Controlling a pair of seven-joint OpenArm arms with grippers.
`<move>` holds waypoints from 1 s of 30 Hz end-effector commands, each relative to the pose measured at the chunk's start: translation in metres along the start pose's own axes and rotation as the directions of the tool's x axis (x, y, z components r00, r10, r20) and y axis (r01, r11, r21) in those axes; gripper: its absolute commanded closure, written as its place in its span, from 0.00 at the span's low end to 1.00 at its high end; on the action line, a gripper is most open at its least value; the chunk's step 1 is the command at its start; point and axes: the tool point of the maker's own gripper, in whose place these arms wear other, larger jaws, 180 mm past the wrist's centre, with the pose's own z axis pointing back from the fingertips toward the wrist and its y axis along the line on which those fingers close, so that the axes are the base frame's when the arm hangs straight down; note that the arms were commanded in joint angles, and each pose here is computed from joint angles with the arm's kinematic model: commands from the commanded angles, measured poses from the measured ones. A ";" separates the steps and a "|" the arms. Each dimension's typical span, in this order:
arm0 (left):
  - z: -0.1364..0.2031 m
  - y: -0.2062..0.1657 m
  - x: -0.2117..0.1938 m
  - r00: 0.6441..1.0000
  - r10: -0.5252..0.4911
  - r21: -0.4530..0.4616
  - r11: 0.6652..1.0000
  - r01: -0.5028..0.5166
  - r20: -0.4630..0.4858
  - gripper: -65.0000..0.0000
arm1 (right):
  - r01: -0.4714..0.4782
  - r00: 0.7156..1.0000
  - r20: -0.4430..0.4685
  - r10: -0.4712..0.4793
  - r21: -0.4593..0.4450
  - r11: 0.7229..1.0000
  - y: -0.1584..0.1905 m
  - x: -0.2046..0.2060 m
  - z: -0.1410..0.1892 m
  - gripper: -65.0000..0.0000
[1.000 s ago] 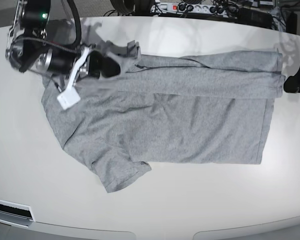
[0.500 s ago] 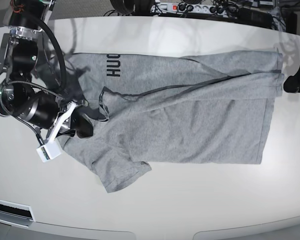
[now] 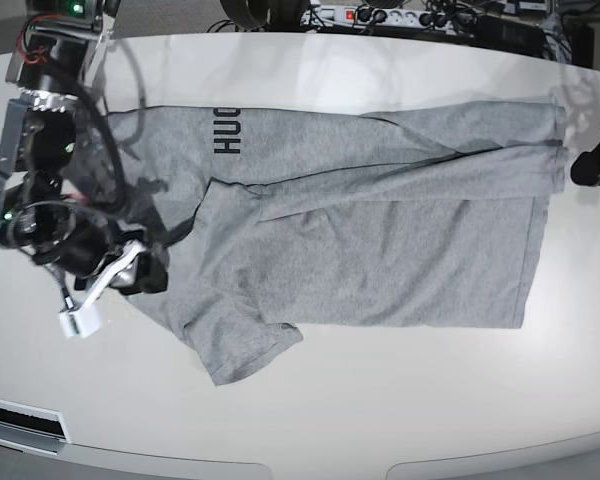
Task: Layout the t-shirt on the table in an organized manner, then fold the t-shirt properly
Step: 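Move the right gripper to the folded edge near the black print and grasp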
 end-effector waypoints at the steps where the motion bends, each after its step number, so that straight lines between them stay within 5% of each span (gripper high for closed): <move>1: 0.009 -0.001 0.020 0.999 -0.036 -0.001 0.999 0.036 0.038 0.49 | -0.034 0.997 0.065 0.032 0.027 0.999 0.002 0.024 0.012 0.58; 4: 0.010 -0.002 0.022 0.998 -0.037 -0.005 0.999 0.037 0.041 0.53 | -0.038 0.998 0.050 0.032 0.125 0.991 0.011 0.024 0.034 0.61; 8: 0.009 -0.017 0.026 0.998 -0.055 -0.055 0.997 0.057 0.039 0.95 | 0.011 0.999 -0.044 0.001 0.265 0.964 0.033 -0.012 0.045 1.00; 9: 0.008 -0.023 0.029 0.996 -0.078 -0.064 0.995 0.080 0.037 1.00 | 0.023 0.997 -0.079 -0.001 0.282 0.959 0.038 -0.026 0.045 1.00; 13: 0.005 -0.052 0.042 0.980 -0.194 -0.096 0.976 0.198 0.046 1.00 | 0.024 0.974 -0.222 0.034 0.253 0.967 0.044 -0.075 0.037 1.00; 16: -0.010 -0.061 0.029 0.951 -0.308 -0.077 0.949 0.305 -0.038 1.00 | -0.062 0.955 -0.280 0.096 0.128 0.990 0.026 -0.099 0.027 1.00; 23: -0.063 -0.069 -0.021 0.870 -0.460 -0.068 0.887 0.456 -0.178 1.00 | -0.216 0.912 -0.353 0.207 0.012 0.976 0.010 -0.124 0.018 1.00; 27: -0.092 -0.071 -0.053 0.807 -0.518 -0.055 0.849 0.526 -0.282 1.00 | -0.251 0.918 -0.337 0.211 -0.080 0.965 -0.006 -0.118 0.016 1.00; 30: -0.104 -0.068 -0.060 0.818 -0.504 -0.005 0.852 0.523 -0.279 1.00 | -0.241 0.922 -0.331 0.201 -0.083 0.967 -0.006 -0.120 0.015 1.00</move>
